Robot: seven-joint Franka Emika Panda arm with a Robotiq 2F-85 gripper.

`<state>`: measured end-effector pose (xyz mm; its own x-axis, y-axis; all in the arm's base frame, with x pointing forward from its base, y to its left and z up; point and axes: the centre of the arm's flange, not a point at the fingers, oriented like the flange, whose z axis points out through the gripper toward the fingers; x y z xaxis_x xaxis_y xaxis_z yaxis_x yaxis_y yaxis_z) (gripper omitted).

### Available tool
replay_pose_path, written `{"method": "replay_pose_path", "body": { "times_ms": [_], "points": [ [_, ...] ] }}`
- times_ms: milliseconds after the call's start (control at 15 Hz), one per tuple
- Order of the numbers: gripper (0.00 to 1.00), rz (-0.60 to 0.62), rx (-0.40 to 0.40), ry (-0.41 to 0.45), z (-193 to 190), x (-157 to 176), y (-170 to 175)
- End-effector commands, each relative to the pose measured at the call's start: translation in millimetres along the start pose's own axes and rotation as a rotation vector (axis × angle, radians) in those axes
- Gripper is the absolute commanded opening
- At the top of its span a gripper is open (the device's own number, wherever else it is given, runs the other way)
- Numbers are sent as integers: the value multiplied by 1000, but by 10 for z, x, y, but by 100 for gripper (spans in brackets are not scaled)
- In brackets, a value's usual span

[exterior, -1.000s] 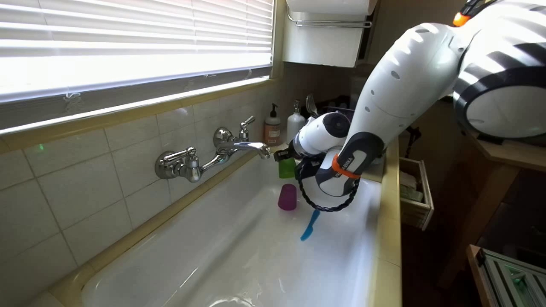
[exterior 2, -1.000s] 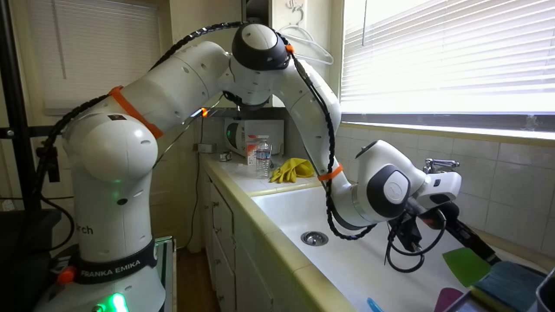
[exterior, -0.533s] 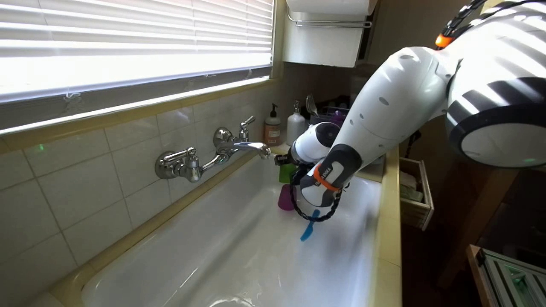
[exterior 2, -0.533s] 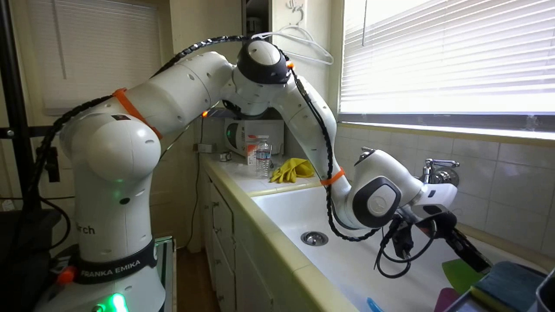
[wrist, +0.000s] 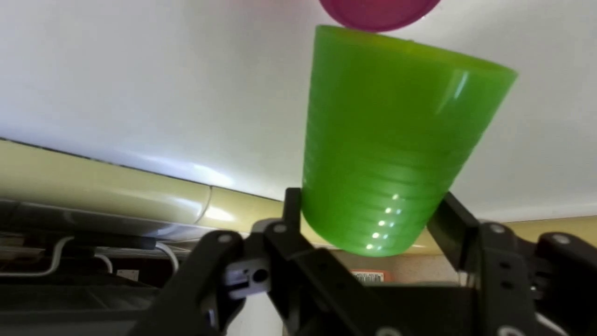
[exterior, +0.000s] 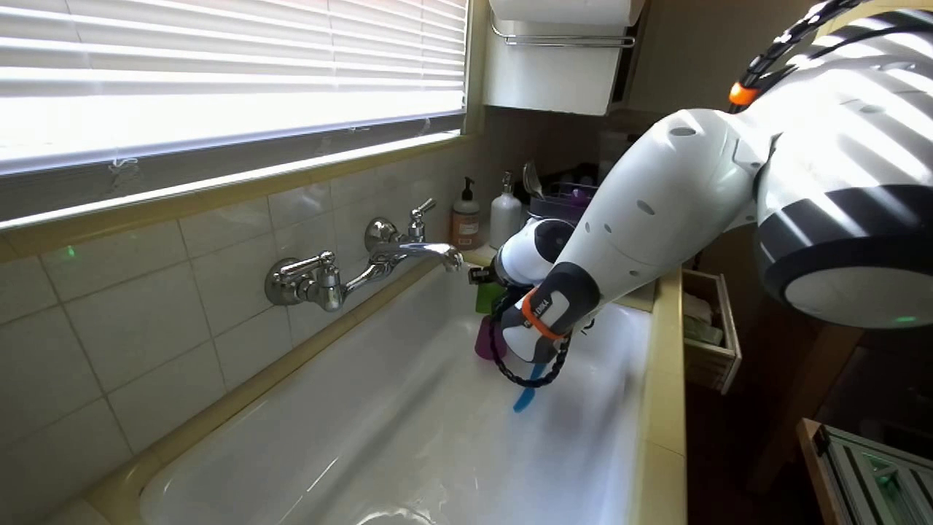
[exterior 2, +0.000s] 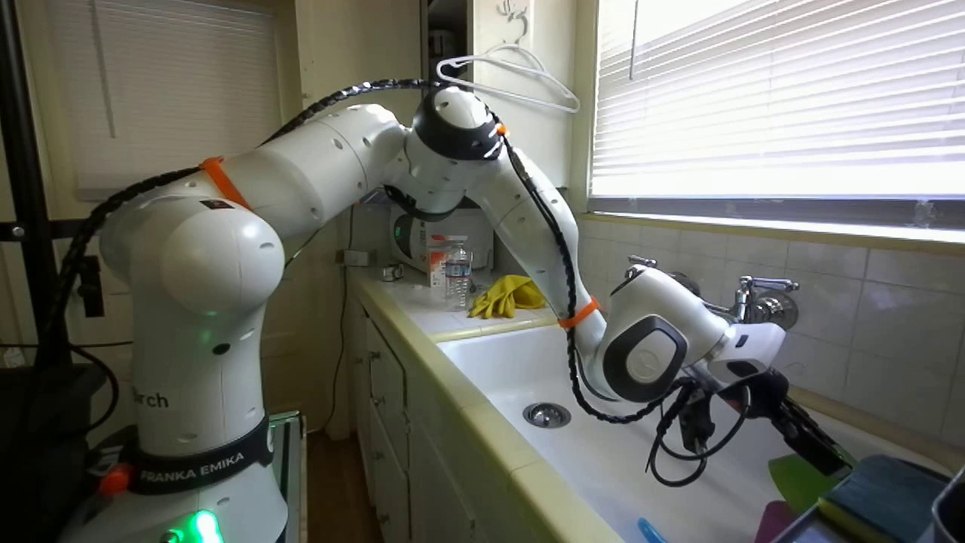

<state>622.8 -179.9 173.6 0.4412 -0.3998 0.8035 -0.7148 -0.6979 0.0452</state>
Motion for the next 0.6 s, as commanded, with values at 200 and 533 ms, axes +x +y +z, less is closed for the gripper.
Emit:
{"method": "replay_pose_path", "body": {
  "times_ms": [200,533],
  "points": [
    [44,-2,-43,55,15,-141,-58],
    [44,-26,-62,78,16,-222,-57]
  ]
}}
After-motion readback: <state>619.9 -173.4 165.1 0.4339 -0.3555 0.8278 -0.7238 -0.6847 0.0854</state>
